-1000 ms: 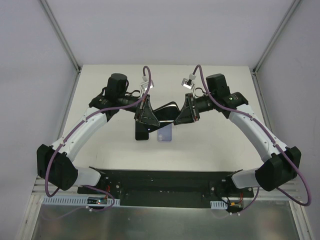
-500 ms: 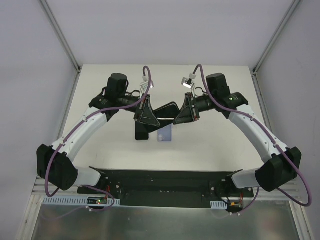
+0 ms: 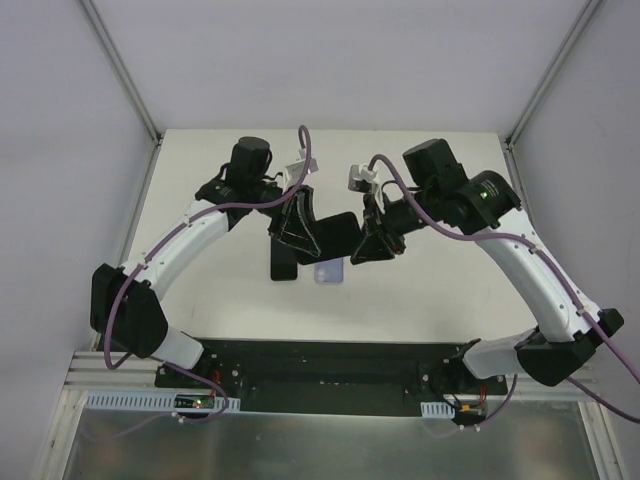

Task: Take the phone out of the phone case
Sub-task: Remove the phone case from the phone.

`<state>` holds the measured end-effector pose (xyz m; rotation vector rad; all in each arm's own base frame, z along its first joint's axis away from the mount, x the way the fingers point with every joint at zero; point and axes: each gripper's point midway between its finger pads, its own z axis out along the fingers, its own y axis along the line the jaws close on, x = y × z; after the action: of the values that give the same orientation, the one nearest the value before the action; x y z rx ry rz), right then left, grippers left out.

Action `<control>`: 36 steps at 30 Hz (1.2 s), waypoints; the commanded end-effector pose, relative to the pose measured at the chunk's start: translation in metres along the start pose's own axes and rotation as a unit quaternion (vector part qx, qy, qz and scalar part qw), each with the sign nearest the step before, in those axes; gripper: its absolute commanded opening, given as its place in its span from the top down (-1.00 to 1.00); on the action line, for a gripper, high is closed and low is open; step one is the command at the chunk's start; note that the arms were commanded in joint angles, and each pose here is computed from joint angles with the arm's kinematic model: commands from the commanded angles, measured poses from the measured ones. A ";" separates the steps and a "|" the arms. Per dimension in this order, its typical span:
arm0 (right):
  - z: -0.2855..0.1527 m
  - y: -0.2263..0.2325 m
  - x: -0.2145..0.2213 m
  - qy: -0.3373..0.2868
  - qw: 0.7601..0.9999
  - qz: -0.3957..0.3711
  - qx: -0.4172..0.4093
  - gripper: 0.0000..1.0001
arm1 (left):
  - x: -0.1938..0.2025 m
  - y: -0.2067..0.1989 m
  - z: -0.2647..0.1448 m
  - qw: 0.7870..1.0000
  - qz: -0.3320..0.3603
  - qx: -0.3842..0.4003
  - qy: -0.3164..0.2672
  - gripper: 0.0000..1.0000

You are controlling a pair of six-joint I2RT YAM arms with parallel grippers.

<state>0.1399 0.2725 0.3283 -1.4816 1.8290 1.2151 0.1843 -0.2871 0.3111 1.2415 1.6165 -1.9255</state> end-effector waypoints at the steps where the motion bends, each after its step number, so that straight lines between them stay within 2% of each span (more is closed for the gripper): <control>1: -0.001 0.097 -0.021 -0.023 0.974 -0.162 -0.158 1.00 | -0.003 0.037 0.006 0.998 -0.053 -0.043 -0.002 1.00; 7: 0.013 0.124 -0.023 0.018 0.958 -0.204 -0.198 1.00 | 0.005 0.036 0.026 0.998 -0.053 -0.008 0.022 1.00; 14: 0.030 0.141 -0.024 0.048 0.946 -0.217 -0.235 1.00 | 0.014 0.022 0.040 0.999 -0.028 0.024 0.039 1.00; 25: 0.034 0.119 -0.034 0.042 0.958 -0.205 -0.197 1.00 | 0.029 0.000 0.048 0.998 -0.001 0.041 0.051 1.00; 36: 0.032 0.120 -0.033 0.049 0.950 -0.223 -0.211 1.00 | 0.042 -0.032 0.069 0.991 -0.019 0.103 0.085 1.00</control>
<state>0.0602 0.2714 0.3451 -2.0152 1.6602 1.0683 0.1256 -0.3142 0.3075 1.4769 1.4670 -1.9889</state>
